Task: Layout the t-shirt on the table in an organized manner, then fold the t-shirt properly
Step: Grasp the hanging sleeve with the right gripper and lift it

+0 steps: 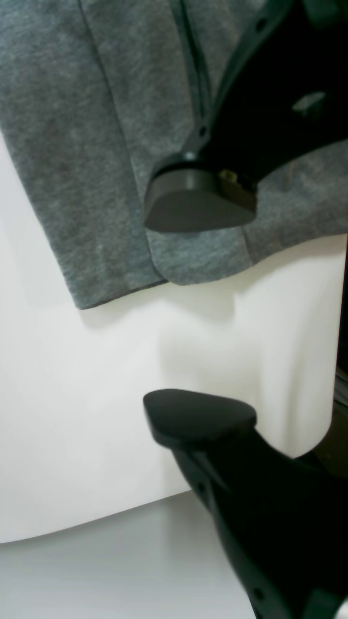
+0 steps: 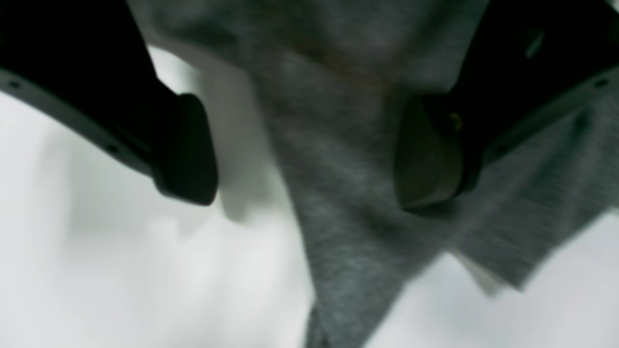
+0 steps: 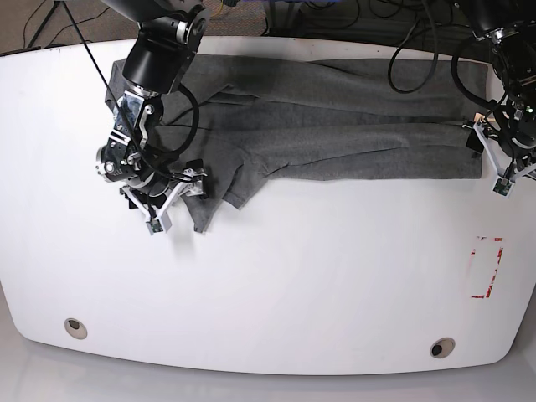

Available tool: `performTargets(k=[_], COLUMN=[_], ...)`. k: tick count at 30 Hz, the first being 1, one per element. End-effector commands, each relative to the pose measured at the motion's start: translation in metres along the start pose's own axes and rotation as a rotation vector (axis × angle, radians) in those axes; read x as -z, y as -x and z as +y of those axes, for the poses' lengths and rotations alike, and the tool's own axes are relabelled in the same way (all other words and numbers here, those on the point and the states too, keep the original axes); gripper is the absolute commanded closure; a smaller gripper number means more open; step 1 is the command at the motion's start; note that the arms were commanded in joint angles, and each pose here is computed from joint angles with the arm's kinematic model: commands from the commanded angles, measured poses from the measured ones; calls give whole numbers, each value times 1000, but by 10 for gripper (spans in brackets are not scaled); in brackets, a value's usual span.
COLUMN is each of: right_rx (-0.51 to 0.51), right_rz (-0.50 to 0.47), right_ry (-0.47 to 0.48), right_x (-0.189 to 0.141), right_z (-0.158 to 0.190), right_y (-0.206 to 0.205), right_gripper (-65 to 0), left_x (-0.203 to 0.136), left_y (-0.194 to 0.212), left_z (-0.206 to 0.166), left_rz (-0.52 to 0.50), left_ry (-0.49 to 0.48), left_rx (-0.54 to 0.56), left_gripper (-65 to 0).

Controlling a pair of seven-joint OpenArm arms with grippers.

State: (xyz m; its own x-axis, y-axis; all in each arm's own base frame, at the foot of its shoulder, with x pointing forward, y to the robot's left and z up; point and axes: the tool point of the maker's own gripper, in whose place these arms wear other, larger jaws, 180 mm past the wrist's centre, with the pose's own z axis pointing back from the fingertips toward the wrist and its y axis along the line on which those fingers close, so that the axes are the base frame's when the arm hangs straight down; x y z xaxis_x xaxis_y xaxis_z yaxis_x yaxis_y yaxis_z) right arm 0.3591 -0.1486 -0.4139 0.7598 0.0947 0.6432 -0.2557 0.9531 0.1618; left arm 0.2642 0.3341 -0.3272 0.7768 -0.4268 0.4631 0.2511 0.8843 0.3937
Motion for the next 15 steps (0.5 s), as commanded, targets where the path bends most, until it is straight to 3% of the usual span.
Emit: performTargets(k=[1, 15], right_rx=[4, 34], right_rz=[-62, -61], right_ry=[-22, -80], right_x=[2, 13], right_z=[9, 36], right_y=[-20, -17], right_gripper=[-541, -526], left_x=[-6, -5], left_y=[-9, -8], left_z=[10, 10], left_rz=[-29, -26], left_ry=[-27, -29], left_rx=[8, 9], left_gripper=[-464, -464])
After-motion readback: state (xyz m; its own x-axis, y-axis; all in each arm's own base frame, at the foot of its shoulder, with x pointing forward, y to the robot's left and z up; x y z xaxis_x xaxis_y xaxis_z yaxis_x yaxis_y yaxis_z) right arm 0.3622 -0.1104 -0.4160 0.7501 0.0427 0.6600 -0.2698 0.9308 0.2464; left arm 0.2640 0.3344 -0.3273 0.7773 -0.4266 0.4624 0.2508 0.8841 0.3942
